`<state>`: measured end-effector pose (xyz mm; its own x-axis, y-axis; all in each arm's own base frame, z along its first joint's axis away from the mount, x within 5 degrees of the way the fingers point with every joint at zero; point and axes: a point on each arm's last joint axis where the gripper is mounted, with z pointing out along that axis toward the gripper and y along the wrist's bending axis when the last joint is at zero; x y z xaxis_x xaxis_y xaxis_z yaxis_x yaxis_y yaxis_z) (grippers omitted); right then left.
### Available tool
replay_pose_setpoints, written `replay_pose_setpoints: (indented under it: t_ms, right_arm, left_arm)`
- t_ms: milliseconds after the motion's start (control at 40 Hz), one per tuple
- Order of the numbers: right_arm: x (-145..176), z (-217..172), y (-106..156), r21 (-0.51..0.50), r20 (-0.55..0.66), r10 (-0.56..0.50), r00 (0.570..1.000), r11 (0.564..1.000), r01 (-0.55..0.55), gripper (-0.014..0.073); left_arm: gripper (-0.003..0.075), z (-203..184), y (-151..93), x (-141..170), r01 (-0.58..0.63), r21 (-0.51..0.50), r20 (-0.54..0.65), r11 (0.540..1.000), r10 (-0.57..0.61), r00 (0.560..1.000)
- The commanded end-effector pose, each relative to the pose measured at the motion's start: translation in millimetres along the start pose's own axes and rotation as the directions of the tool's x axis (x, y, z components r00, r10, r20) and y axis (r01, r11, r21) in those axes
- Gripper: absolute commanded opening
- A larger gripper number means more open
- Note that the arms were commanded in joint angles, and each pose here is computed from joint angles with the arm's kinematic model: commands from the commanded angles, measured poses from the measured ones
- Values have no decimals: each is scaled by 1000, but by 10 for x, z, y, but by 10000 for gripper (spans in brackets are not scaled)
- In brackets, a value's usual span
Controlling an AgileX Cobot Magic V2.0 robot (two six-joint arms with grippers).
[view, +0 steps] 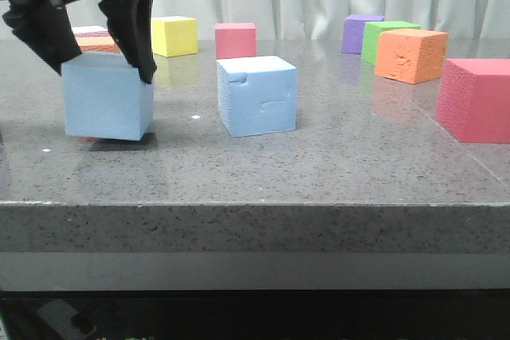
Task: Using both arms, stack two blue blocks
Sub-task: 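Lift the cube with the left gripper over the other light-blue cube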
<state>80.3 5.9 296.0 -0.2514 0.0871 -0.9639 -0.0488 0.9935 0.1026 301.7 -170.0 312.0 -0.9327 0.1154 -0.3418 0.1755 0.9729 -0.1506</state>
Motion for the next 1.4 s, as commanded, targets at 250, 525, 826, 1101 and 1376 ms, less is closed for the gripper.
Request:
replay_pose_setpoints:
  t_ms: [250,525,826,1101,1376]
  right_arm:
    - [-151,-24,17,-11,102,-11,995,1000,12,-69]
    - [-151,-24,17,-11,102,-10,995,1000,11,-69]
    - [-151,-24,17,-11,102,-10,995,1000,11,-69]
    - [-149,-24,17,-11,99,-10,995,1000,11,-69]
    - [-149,-24,17,-11,99,-10,995,1000,11,-69]
  left_arm:
    - [344,-756,-141,-251,-84,76,190,994,68,979]
    - [344,-746,-430,-382,-155,110,145,982,138,980]
    - [344,-721,-897,-467,-260,156,184,953,231,956]
    - [346,-612,-998,-462,-275,162,163,948,249,955]
    - [346,-603,-1013,-449,-271,182,154,945,245,957]
